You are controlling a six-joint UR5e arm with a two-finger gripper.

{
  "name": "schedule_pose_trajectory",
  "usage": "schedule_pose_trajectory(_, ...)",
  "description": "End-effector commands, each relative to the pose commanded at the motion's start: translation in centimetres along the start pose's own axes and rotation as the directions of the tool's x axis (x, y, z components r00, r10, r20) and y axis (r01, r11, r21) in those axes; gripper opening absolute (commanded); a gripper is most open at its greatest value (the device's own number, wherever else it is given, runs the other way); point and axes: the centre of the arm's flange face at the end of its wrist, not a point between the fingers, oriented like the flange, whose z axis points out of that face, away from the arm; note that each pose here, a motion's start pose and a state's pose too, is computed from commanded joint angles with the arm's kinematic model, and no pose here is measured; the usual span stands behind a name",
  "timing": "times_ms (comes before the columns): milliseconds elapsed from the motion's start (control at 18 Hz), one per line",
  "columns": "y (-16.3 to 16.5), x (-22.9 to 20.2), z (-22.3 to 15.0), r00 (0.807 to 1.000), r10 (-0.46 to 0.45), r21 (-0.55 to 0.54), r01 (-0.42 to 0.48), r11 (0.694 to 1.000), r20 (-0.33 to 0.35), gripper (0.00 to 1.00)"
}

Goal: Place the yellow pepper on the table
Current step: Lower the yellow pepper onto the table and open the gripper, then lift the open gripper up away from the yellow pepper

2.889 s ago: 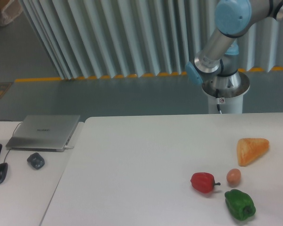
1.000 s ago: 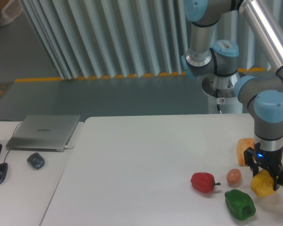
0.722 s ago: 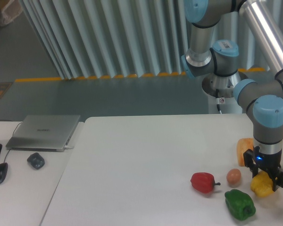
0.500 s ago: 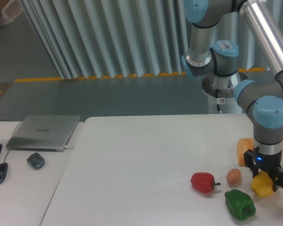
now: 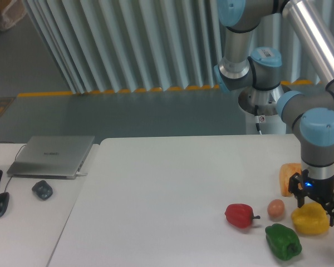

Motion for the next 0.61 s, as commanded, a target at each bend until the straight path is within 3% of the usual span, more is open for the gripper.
schedule_pose_trajectory(111,0.7,-0.3,-0.6,0.982,0.189,-0.053,-0.188,0.981,0.018,1.0)
schedule_pose_trajectory(167,1.1,-0.4,-0.7,0.974,0.226,-0.09,-0.223,0.971,0.023,1.0)
schedule_pose_trajectory(611,3.2,-1.2,-1.3,0.979,0.203,-0.109,-0.199,0.974,0.031,1.0)
